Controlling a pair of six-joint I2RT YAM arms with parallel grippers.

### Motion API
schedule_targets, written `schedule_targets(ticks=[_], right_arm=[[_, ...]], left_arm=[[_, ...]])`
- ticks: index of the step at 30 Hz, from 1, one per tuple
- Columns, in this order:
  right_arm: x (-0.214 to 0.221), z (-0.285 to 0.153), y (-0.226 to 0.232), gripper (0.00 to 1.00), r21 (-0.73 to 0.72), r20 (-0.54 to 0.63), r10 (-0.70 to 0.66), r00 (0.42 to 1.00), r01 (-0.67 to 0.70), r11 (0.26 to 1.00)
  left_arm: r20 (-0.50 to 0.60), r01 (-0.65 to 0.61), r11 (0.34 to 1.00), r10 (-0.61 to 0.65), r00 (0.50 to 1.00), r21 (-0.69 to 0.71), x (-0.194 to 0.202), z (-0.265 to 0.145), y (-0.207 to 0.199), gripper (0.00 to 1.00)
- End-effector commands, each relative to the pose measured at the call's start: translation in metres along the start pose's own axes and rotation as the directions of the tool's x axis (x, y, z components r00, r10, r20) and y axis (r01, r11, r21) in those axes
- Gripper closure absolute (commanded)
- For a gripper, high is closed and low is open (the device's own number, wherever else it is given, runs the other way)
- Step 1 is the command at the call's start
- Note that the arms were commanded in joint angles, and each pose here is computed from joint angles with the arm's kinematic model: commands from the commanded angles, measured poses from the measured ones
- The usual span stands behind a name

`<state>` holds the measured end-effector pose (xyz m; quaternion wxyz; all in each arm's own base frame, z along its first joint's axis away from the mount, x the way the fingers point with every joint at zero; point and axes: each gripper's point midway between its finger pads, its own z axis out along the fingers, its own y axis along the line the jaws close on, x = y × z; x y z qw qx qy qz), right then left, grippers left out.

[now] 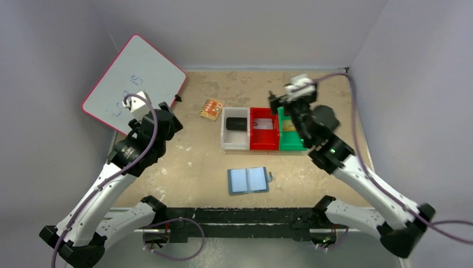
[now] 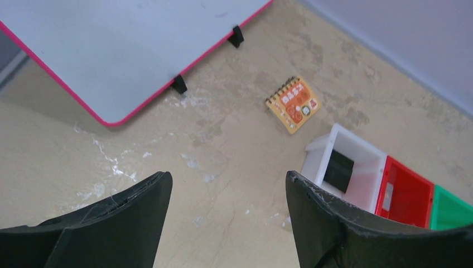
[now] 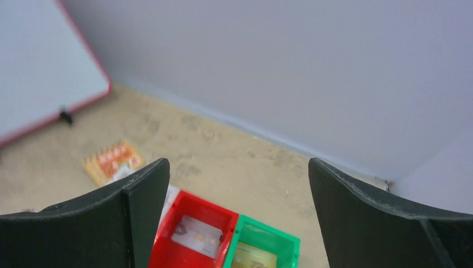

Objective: Take the credit cards out of the card holder

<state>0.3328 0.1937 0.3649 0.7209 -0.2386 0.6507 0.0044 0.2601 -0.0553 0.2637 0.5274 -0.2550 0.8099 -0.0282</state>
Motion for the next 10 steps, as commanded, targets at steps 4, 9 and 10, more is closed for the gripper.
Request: schedule_targets(ticks=[4,9,10], right_arm=[[0.036,-0.102,-0.071,0.02,0.388,0.02,0.54,0.842,-0.504,0.772],[0.07,-0.123,-0.068,0.0,0.45,-0.031,0.608,0.794,-0.532,0.717],[0.074,-0.123,-0.067,0.0,0.455,-0.044,0.607,0.794,-0.525,0.719]], left_arm=[[0.153,-0.009,0.991,0.029,0.988,-0.133,-0.059,-0.021,0.023,0.21],[0.202,0.01,0.981,0.03,0.979,-0.192,-0.067,-0.025,0.038,0.2],[0.209,0.016,0.98,0.026,0.978,-0.2,-0.068,-0.025,0.04,0.19]])
